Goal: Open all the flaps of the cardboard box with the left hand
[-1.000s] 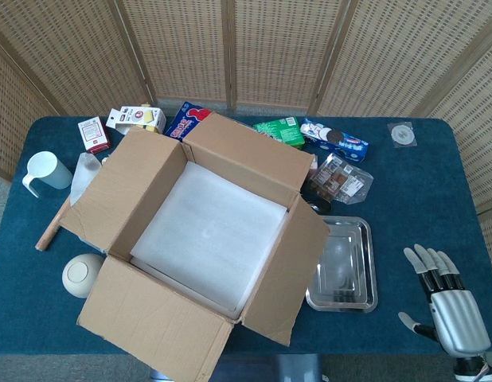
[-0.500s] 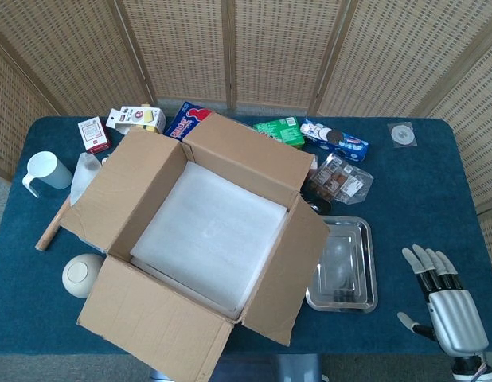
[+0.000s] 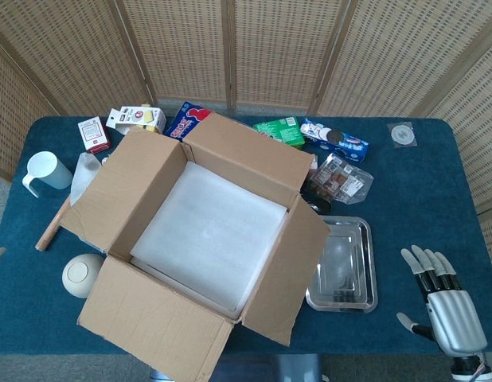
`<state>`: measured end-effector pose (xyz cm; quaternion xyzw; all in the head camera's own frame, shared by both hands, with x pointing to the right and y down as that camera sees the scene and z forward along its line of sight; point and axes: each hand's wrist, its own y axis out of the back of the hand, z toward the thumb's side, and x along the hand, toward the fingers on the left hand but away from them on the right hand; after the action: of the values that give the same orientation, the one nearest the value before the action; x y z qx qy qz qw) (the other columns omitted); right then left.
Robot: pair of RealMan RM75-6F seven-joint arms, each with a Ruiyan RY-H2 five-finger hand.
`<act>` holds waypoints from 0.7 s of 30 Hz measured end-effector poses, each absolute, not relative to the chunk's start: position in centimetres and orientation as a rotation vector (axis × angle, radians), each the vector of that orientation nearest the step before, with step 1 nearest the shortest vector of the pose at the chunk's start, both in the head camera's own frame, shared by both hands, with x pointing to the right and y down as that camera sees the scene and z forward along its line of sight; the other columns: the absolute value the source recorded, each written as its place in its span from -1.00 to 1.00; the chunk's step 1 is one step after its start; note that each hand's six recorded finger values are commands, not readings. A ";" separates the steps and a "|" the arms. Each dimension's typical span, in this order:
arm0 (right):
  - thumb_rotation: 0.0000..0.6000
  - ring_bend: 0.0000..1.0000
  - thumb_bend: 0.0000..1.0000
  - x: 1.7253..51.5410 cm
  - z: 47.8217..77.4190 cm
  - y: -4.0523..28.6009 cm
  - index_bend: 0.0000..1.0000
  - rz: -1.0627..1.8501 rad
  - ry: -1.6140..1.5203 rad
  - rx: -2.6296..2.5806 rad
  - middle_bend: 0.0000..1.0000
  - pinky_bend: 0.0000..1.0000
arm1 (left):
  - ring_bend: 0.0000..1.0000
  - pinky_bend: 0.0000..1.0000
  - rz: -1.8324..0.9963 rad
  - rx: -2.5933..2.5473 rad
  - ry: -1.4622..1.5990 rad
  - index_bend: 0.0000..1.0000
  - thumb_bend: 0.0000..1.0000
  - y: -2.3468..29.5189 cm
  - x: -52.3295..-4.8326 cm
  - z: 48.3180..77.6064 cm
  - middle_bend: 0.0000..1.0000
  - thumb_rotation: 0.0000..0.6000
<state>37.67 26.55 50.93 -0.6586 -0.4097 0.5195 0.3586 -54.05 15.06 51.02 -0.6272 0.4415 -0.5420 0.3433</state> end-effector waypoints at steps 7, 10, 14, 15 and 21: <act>1.00 -1.00 -1.00 37.6 51.1 26.5 -1.00 1.344 -1.053 -1.698 -1.00 -1.00 | -1.00 -1.00 -1.433 -1.613 1.140 -1.00 -0.93 13.8 -54.7 51.0 -1.00 1.00; 1.00 -1.00 -1.00 37.6 51.1 26.6 -1.00 1.346 -1.051 -1.697 -1.00 -1.00 | -1.00 -1.00 -1.436 -1.624 1.148 -1.00 -0.93 13.3 -54.8 51.1 -1.00 1.00; 1.00 -1.00 -1.00 37.6 51.2 26.6 -1.00 1.351 -1.051 -1.696 -1.00 -1.00 | -1.00 -1.00 -1.433 -1.629 1.141 -1.00 -0.93 12.4 -54.6 51.1 -1.00 1.00; 1.00 -1.00 -1.00 37.6 51.2 26.5 -1.00 1.351 -1.051 -1.696 -1.00 -1.00 | -1.00 -1.00 -1.432 -1.628 1.139 -1.00 -0.92 12.2 -54.5 51.1 -1.00 1.00; 1.00 -1.00 -1.00 37.7 51.2 26.5 -1.00 1.353 -1.052 -1.693 -1.00 -1.00 | -1.00 -1.00 -1.422 -1.623 1.128 -1.00 -0.92 10.5 -53.7 50.6 -1.00 1.00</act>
<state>37.69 26.52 51.22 -0.6562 -0.4076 0.5245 0.3581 -53.75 10.54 50.60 -0.6253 0.4346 -0.5479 0.3462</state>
